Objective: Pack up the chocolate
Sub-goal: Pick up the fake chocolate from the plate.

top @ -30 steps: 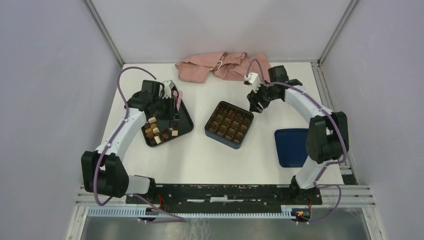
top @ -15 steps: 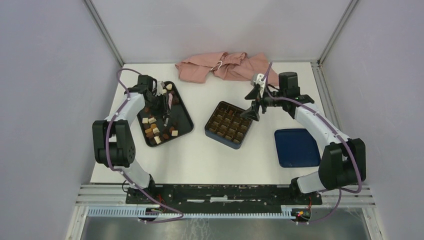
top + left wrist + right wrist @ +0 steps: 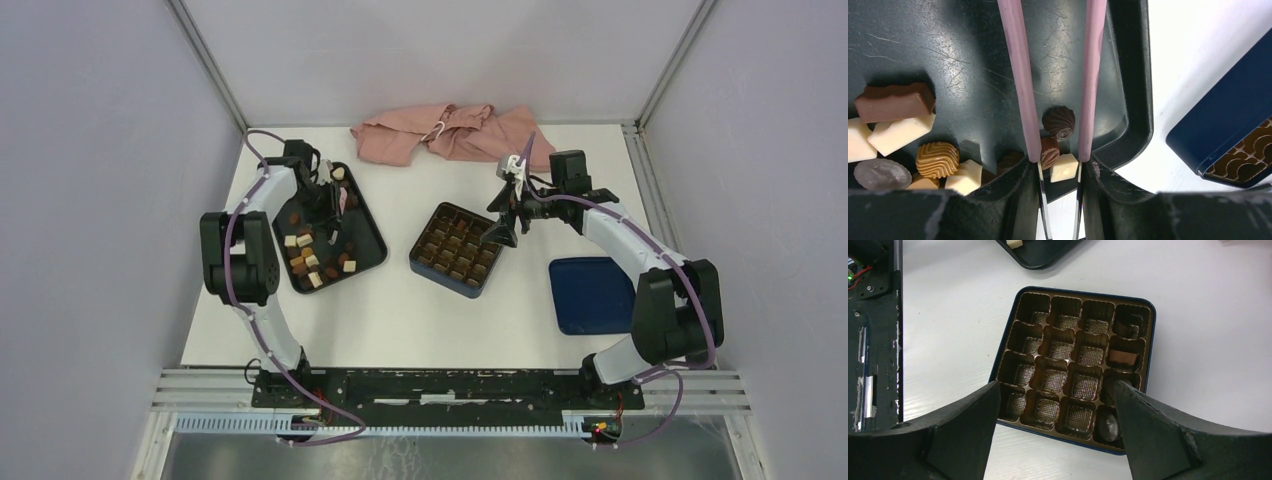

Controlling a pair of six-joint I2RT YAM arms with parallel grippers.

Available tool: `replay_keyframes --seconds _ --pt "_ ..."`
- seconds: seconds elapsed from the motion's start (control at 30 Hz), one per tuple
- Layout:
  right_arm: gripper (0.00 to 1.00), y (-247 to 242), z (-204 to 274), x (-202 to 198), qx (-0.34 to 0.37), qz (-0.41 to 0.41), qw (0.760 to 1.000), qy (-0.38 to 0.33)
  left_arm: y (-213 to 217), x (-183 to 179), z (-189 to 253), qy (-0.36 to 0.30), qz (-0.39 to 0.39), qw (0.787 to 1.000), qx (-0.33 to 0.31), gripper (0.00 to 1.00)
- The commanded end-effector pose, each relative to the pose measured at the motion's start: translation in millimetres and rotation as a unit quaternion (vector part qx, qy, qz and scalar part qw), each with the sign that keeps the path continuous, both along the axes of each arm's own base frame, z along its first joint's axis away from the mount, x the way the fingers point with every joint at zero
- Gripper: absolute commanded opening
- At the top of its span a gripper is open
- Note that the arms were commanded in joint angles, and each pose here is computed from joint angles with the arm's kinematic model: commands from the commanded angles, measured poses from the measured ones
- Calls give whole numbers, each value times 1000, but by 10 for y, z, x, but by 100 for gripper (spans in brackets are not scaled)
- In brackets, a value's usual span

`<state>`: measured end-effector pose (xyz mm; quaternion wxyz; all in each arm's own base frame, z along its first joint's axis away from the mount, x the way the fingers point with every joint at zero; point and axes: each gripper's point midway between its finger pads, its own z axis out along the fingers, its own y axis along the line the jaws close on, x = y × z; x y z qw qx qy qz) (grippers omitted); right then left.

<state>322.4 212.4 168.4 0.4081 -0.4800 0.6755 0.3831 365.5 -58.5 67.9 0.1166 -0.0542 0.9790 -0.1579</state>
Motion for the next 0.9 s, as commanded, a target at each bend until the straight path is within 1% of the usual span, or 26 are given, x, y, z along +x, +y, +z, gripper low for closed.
replay_keyframes --seconds 0.0,0.2,0.37,0.87 --pt "88 9 126 94 1 5 1000 -26 92 29 51 16 -10 999 27 39" --pt "88 -3 128 90 -5 8 999 -30 150 88 50 26 -11 999 44 40" --pt "88 -1 141 84 -4 11 999 -32 154 134 2 38 -13 998 44 40" --pt "87 -10 76 93 -11 14 1000 -26 -33 254 -90 53 -34 998 30 41"
